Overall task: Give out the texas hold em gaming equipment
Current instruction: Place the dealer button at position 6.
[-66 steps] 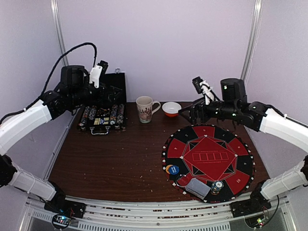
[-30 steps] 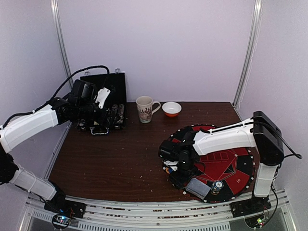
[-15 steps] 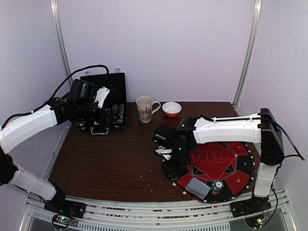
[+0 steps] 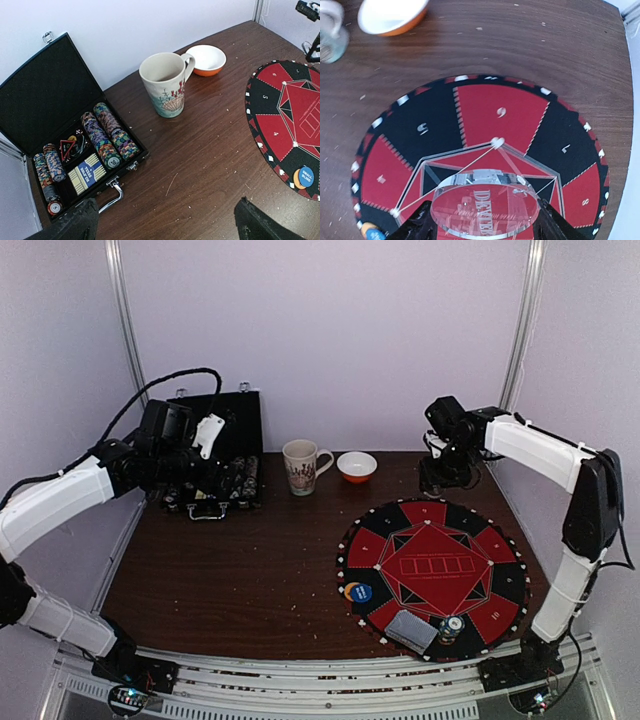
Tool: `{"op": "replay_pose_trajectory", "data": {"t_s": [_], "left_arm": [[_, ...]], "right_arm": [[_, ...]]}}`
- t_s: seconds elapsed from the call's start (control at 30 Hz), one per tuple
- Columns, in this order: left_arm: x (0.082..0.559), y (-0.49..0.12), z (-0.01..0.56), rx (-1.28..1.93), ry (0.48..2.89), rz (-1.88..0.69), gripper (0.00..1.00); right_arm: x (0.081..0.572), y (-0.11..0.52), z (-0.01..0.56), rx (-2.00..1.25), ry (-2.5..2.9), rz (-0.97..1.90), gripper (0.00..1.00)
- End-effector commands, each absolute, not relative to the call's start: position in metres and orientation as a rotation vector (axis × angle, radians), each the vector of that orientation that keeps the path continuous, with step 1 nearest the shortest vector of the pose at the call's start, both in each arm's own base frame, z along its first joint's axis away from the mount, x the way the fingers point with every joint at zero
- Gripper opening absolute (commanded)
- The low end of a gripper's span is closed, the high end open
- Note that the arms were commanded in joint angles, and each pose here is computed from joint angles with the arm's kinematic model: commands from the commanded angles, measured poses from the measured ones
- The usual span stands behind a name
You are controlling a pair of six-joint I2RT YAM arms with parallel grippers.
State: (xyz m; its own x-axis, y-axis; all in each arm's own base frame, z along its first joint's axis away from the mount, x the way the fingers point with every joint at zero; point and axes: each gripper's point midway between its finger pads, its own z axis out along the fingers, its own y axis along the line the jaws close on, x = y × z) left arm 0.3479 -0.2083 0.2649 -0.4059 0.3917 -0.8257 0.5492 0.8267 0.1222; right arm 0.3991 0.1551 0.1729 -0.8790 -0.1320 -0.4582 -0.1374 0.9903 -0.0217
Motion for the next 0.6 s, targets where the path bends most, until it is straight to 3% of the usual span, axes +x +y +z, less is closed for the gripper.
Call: {"op": "replay_pose_trajectory", "data": {"t_s": [0.0, 0.27, 0.47, 0.5, 0.57], "left_arm": [[0.348, -0.208, 0.294, 0.641, 1.978, -0.228, 0.98], [0.348, -0.209, 0.288, 0.628, 1.999, -0.247, 0.98], [0.349, -0.209, 0.287, 0.629, 2.005, -0.238, 0.98], [0.349, -0.209, 0.287, 0.631, 2.007, -0.235, 0.98], [0.35, -0.209, 0.287, 0.633, 2.008, -0.231, 0.98]], "right_arm": [[0.441, 0.132, 0.147, -0.126, 2.659, -0.065, 0.09], [0.484, 0.126, 0.066, -0.076, 2.785, -0.068, 0.05], [0.488, 0.125, 0.026, -0.09, 2.866, -0.13, 0.05], [0.486, 0.124, 0.021, -0.093, 2.881, -0.137, 0.07], [0.484, 0.122, 0.015, -0.095, 2.896, -0.149, 0.22]]}}
